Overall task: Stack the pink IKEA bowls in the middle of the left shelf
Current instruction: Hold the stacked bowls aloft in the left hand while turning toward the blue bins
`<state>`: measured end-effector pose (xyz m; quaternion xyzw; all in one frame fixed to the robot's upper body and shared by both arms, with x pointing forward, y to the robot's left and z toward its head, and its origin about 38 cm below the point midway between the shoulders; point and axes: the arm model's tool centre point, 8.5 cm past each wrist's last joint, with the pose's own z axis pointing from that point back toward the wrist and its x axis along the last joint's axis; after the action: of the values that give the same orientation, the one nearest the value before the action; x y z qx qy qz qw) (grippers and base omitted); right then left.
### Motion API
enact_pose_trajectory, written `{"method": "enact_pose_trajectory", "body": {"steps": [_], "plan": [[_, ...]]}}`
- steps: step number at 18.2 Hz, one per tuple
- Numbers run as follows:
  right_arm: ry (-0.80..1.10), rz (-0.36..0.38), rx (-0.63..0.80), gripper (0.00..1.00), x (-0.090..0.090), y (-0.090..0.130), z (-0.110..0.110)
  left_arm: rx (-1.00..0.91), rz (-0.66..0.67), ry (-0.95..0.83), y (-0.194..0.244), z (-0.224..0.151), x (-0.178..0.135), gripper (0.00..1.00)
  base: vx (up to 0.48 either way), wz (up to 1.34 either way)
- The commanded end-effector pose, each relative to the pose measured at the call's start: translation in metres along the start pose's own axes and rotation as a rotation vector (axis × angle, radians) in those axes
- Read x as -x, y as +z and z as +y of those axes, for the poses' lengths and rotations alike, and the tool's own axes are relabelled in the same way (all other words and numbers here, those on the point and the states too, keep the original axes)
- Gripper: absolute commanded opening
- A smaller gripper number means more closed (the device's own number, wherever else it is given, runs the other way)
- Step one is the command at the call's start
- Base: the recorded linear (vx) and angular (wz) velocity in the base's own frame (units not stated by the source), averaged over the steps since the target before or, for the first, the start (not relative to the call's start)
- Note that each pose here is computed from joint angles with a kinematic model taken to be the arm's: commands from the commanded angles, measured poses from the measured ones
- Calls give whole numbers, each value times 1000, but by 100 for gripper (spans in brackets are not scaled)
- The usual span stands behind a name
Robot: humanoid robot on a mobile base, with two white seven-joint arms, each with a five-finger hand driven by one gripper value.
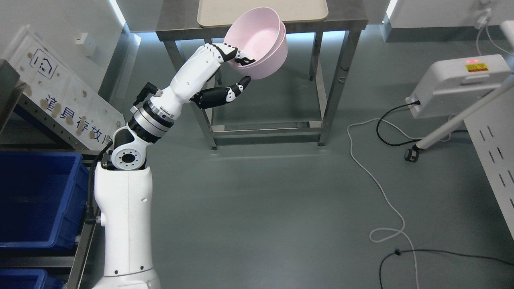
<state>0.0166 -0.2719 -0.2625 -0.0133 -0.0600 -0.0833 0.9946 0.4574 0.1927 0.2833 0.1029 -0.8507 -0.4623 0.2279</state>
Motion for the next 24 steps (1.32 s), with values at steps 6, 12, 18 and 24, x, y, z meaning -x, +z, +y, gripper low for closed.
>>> {"method": "enact_pose_trajectory", "body": {"steps": [6,12,18,24], "plan": [[3,-2,22,100,-2,1,-11,-9,33,29,20,-2,8,3,-341,-275],[3,-2,23,100,-2,1,-12,-28,23,35,19,2,7,3,-345,-303],[3,-2,22,100,-2,1,-11,-40,17,45,20,2,6,3,-333,-253],[3,-2,22,100,-2,1,-11,-39,13,44,20,2,5,3,-299,-65]]}}
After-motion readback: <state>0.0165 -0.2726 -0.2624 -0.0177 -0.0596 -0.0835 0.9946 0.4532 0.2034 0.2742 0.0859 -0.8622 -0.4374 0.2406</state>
